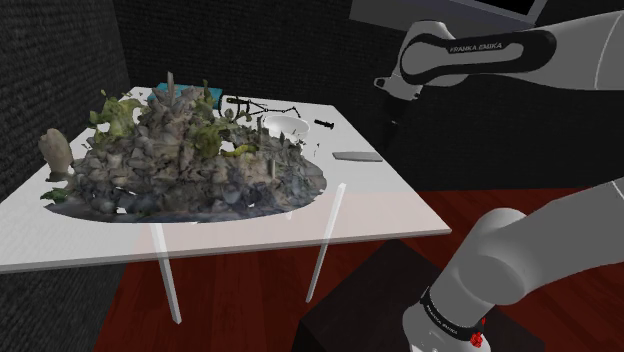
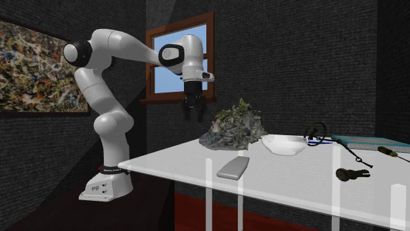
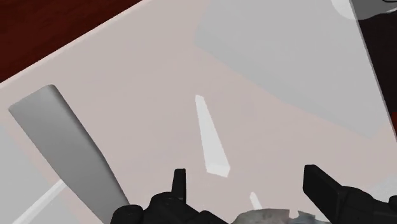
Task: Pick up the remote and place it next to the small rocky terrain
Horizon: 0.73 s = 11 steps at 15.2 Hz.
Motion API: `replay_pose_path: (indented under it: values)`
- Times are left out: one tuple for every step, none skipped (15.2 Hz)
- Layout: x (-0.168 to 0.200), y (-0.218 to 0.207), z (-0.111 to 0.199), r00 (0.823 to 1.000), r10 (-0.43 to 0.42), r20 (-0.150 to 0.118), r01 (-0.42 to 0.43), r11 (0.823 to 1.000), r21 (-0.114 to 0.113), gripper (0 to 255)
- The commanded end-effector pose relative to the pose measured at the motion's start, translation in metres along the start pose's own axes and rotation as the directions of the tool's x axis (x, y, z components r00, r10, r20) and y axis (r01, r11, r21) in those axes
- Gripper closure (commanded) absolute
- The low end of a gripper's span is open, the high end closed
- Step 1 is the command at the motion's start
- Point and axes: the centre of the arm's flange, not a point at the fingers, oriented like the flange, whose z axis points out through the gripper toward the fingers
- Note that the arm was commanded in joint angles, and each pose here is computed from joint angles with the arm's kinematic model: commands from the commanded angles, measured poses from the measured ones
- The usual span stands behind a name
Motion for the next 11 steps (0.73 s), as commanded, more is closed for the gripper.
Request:
replay_pose_path:
  values:
    - [0.001, 0.023, 0.012, 0.998, -0.060, 0.004, 0.060, 0.998, -0.002, 0]
    - [0.003, 0.034, 0.018, 0.996, -0.087, 0.006, 0.087, 0.996, -0.003, 0]
    - [0.004, 0.046, 0.024, 0.993, -0.115, 0.007, 0.115, 0.993, -0.003, 0]
    - [0.006, 0.057, 0.030, 0.990, -0.142, 0.009, 0.142, 0.990, -0.004, 0]
    - [0.009, 0.069, 0.036, 0.985, -0.170, 0.011, 0.170, 0.986, -0.004, 0]
    - [0.011, 0.080, 0.042, 0.980, -0.197, 0.013, 0.197, 0.980, -0.004, 0]
    - [0.014, 0.092, 0.048, 0.975, -0.224, 0.014, 0.224, 0.975, -0.005, 0]
    - [0.017, 0.103, 0.054, 0.968, -0.251, 0.016, 0.251, 0.968, -0.005, 0]
    - [0.021, 0.114, 0.060, 0.961, -0.277, 0.018, 0.278, 0.961, -0.005, 0]
    - [0.024, 0.125, 0.066, 0.953, -0.304, 0.020, 0.304, 0.953, -0.005, 0]
    - [0.029, 0.136, 0.072, 0.944, -0.330, 0.021, 0.330, 0.944, -0.005, 0]
